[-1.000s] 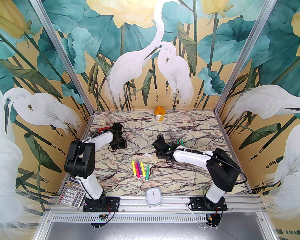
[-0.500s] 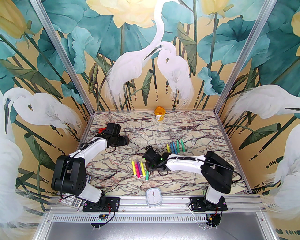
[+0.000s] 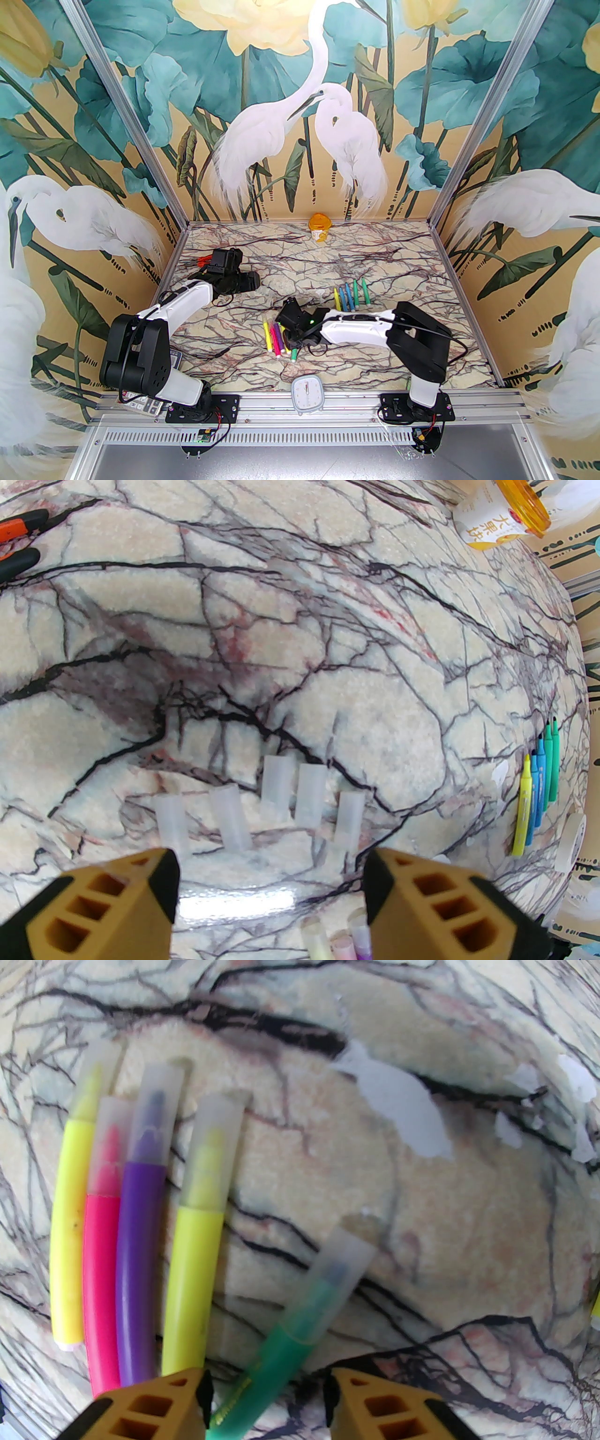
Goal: Open the pen caps
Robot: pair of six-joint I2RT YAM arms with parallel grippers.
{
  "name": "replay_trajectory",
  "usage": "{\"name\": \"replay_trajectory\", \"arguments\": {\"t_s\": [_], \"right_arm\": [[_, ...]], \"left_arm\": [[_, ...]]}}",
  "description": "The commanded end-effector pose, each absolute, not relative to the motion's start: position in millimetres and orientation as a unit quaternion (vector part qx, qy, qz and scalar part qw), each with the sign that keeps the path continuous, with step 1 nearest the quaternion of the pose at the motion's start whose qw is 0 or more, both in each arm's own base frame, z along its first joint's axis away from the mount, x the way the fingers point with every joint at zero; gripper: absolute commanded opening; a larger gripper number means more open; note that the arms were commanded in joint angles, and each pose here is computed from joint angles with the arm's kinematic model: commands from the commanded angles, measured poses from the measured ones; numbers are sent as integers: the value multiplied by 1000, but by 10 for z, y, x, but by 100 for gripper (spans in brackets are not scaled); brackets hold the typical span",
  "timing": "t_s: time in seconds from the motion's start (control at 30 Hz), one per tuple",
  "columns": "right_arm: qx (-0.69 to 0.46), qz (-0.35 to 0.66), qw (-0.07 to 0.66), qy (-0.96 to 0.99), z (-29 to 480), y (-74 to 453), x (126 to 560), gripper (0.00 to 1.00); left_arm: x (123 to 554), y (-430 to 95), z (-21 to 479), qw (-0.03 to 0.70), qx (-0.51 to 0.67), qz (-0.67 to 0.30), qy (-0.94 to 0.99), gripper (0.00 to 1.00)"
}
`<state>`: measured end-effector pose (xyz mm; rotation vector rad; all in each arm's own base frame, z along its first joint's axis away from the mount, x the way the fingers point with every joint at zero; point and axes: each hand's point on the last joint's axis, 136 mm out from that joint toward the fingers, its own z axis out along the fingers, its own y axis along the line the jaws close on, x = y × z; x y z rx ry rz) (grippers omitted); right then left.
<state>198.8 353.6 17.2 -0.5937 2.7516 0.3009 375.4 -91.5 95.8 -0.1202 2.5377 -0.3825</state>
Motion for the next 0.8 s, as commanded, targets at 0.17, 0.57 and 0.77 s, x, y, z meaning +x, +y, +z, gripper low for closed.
{"name": "replay_trajectory", "arguments": {"t_s": [0.17,0.57,0.77], "right_arm": [[-194,46,141,970,71,3364,1990,32],[-202,-3,138,970,-11,3118,2123,22],[-230,58,164,958,134,3184,2171,14]], "left_arm": [[3763,-991,1087,296,-41,-175,938,70],[3693,-1185,1062,275,-29,-232,933,70],[3633,-1313,1068,265,-27,-272,925,70]]}}
